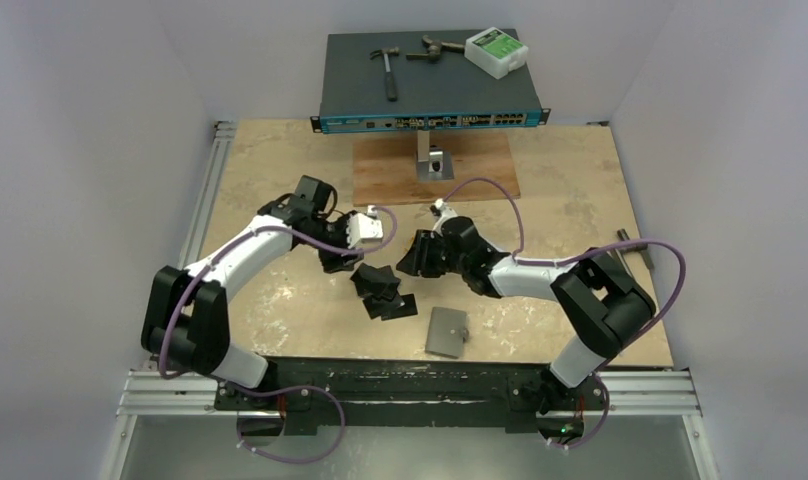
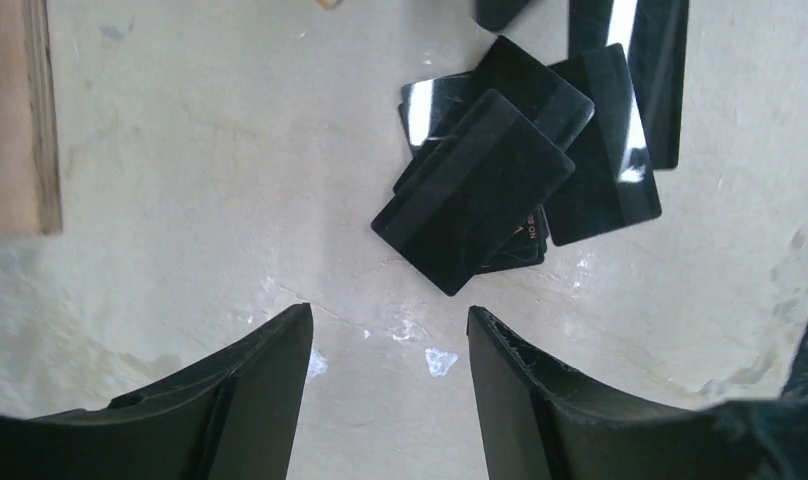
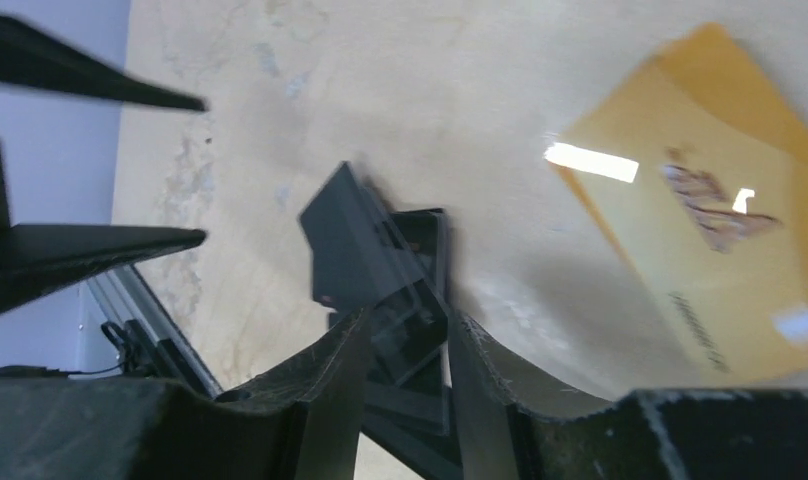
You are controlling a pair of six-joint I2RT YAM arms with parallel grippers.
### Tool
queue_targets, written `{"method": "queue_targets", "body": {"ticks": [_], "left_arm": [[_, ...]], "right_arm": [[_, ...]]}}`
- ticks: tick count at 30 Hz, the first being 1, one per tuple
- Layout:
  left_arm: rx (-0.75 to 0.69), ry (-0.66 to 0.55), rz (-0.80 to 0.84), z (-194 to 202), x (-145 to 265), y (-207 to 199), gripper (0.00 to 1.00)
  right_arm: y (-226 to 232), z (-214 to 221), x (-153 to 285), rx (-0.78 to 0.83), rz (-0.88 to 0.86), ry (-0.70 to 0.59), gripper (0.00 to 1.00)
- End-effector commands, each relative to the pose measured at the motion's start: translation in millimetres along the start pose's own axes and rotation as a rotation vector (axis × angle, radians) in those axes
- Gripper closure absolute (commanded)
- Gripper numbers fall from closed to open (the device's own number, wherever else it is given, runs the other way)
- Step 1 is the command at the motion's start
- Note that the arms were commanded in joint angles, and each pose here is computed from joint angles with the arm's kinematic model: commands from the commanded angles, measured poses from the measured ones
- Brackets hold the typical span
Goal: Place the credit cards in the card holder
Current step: Pick up the credit card from the center of the board.
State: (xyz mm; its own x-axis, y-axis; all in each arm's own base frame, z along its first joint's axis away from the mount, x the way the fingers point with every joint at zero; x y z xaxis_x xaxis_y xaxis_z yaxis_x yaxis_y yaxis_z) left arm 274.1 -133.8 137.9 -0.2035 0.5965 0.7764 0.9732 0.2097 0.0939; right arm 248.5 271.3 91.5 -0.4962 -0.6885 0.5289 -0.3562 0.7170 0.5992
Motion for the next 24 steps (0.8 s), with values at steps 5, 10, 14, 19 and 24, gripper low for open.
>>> {"method": "queue_targets", "body": {"ticks": [5, 10, 14, 19, 24], "left_arm": [[0.601, -0.082, 0.062, -5.9, 1.9, 0.5, 0.42], [0.749, -0.047, 0.083, 1.1, -10.1, 4.9, 0.43], [0.825, -0.032, 0.07, 7.7, -10.9, 7.3, 0.44], [0.913, -0.013, 0.08, 9.5, -18.1, 7.8, 0.44], [0.974, -0.003, 0.098, 9.0, -25.8, 11.6, 0.44]], "right_arm": [[35.0, -0.6, -18.3, 0.085, -0.055, 0.015, 0.78], [37.0, 7.6, -21.3, 0.112, -0.033, 0.044, 0.82], [33.8, 15.1, -19.0, 0.129, -0.007, 0.057, 0.83], [35.8, 17.4, -23.9, 0.137, -0.008, 0.07, 0.84], [38.2, 15.0, -26.9, 0.15, -0.003, 0.073, 0.86]]}}
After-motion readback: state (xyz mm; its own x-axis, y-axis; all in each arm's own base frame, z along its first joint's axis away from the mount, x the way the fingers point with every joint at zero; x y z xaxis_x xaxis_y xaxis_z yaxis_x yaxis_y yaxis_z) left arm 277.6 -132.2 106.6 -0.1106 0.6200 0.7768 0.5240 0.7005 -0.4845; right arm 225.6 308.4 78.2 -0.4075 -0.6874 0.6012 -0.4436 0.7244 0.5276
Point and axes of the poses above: each gripper's point midway between its finger pads, its own x axis back along the fingers, its own y axis along the line the jaws close on, z = x × y, the point moved 6 cm from there along x, back along the fingers, and after that the axes turned 6 degrees about x, right-handed, at the moved point
